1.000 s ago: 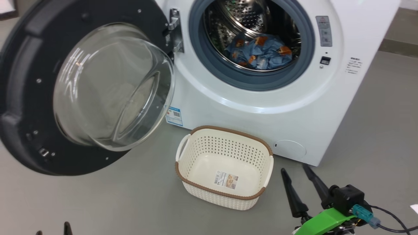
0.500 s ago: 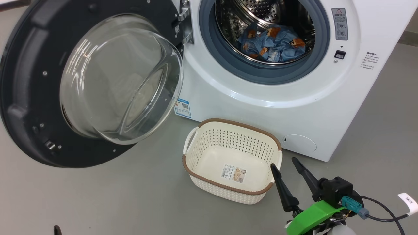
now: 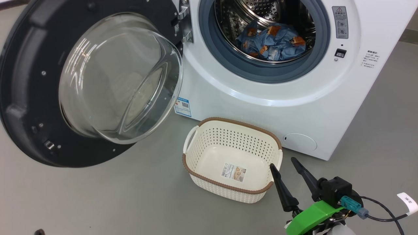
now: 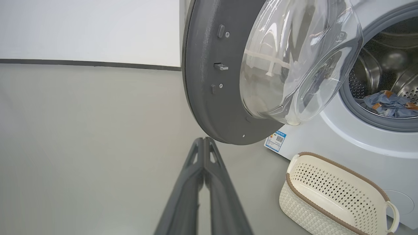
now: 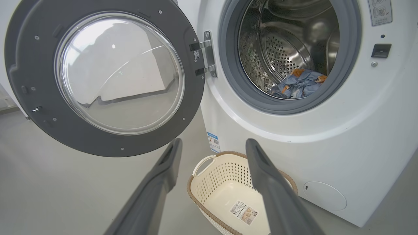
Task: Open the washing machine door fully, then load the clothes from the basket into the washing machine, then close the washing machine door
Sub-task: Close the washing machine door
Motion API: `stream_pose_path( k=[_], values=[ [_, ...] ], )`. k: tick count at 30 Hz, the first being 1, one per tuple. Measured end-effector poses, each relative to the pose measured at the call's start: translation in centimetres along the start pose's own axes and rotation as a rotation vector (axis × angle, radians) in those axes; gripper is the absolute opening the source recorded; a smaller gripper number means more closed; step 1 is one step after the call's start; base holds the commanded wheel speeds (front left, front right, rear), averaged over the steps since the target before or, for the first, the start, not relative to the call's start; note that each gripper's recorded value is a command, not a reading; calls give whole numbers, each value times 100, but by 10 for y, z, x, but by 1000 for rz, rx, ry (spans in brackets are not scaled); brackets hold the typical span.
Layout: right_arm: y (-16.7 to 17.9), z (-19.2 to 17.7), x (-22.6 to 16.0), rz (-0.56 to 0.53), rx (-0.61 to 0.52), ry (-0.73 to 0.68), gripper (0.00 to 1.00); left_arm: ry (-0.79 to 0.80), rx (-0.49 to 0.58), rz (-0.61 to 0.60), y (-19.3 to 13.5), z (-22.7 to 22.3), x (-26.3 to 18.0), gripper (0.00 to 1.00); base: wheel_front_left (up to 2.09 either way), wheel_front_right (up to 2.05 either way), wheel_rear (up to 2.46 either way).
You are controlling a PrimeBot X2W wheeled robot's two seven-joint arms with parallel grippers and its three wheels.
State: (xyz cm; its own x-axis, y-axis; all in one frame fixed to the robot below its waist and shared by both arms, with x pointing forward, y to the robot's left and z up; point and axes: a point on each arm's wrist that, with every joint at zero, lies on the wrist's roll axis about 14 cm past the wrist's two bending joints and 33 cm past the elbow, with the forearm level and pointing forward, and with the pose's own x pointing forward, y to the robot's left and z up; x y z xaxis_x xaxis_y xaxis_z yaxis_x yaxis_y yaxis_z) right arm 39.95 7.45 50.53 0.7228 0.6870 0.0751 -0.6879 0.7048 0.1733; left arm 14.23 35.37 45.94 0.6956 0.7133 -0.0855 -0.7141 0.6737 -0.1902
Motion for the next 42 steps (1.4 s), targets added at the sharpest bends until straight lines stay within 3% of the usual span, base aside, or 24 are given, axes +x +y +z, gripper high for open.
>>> stream_pose_path(
  k=[12,24,36,42],
  values=[
    [-7,-2,0,-19,6,2,100,-123,-89,69,29,38,20,0,0,0,0],
    [-10,-8,1,-24,18,14,100,-276,-315,93,59,102,81,0,0,0,0],
    [-18,-20,2,-38,27,38,100,-245,-608,118,70,127,130,0,0,0,0],
    [-22,-27,3,-45,32,52,100,-160,-726,101,58,123,153,0,0,0,0]
  ],
)
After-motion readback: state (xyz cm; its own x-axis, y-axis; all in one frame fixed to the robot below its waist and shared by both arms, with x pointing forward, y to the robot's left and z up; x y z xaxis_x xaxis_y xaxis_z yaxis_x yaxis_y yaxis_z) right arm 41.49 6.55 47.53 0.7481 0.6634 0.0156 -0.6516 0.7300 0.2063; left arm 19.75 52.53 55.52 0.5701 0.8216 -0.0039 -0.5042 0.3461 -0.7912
